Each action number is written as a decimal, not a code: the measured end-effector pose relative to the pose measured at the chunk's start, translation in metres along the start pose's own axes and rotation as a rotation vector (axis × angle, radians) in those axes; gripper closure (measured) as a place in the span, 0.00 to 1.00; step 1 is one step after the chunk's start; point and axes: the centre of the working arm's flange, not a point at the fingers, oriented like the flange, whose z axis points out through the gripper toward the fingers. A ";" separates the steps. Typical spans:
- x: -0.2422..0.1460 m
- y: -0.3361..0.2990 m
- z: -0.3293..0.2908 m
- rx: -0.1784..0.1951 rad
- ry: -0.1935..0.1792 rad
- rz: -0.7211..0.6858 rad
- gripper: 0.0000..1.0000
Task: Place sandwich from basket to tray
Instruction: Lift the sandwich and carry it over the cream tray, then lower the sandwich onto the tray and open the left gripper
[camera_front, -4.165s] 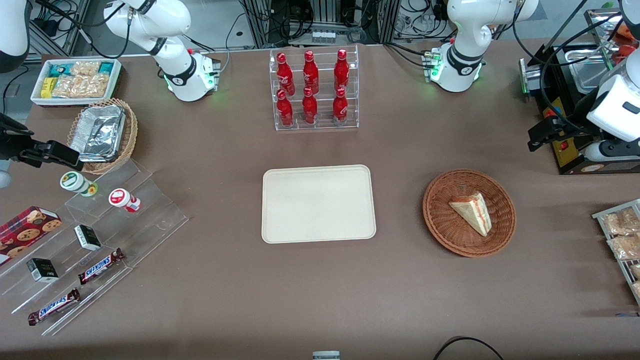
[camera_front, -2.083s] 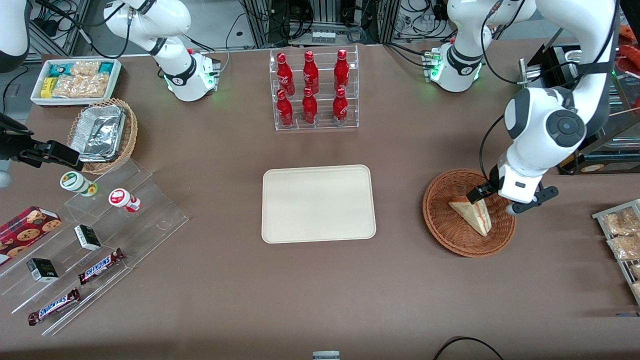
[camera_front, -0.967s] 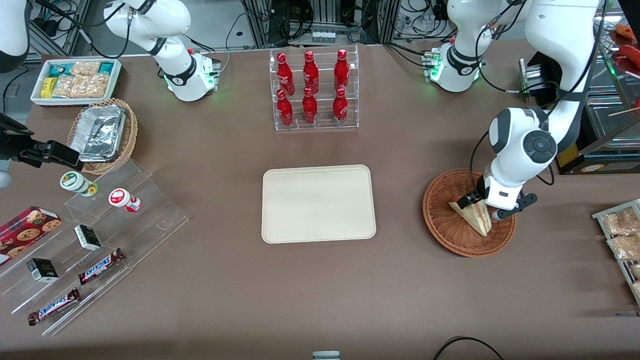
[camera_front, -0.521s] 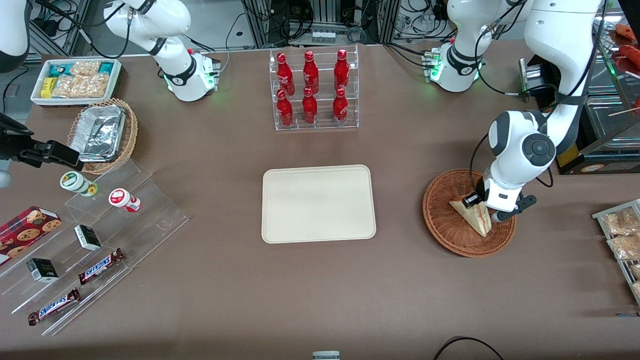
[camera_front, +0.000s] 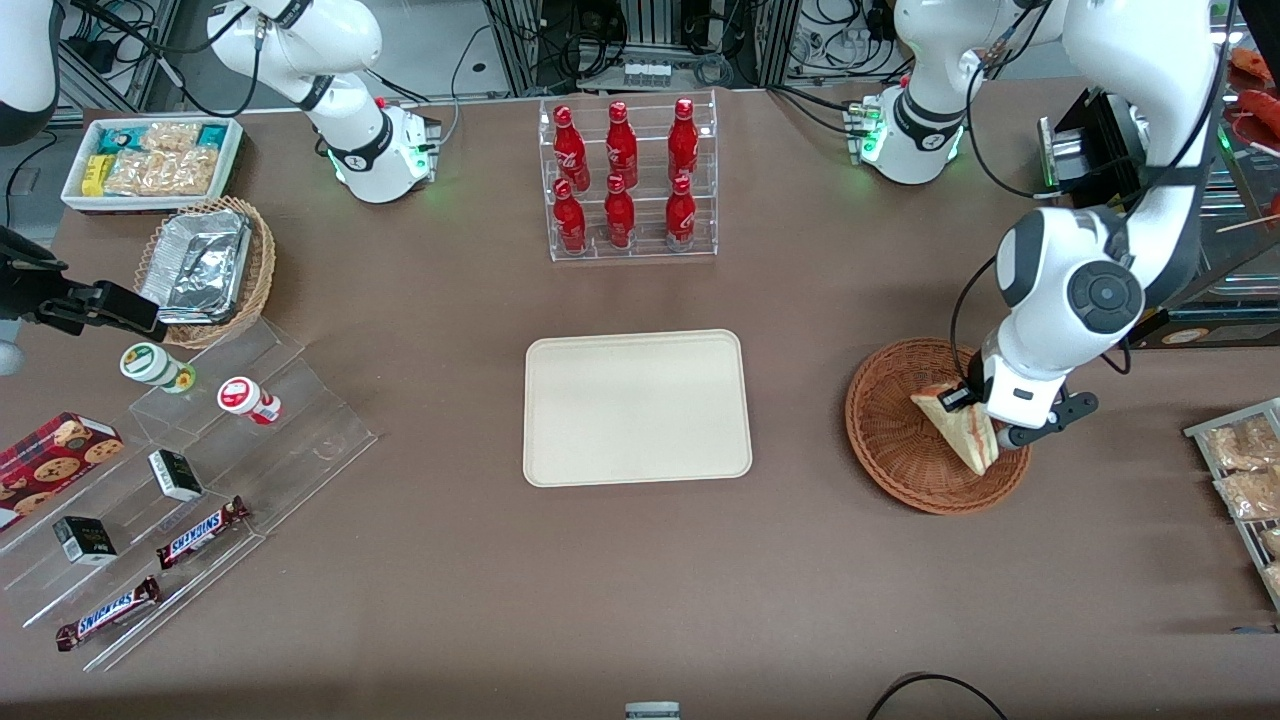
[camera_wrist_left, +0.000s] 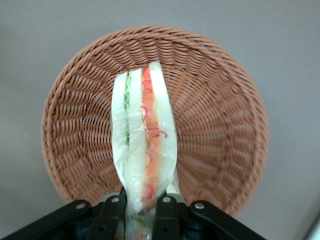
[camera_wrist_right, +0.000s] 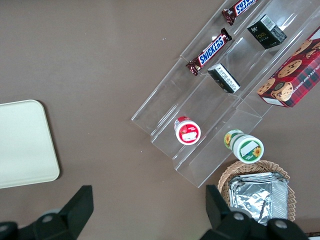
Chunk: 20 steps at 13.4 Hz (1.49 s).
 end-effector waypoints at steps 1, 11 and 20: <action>-0.005 0.018 -0.025 0.007 -0.004 0.031 0.85; -0.100 0.238 -0.046 -0.037 0.030 0.275 0.85; -0.191 0.362 0.043 -0.125 0.060 0.406 0.85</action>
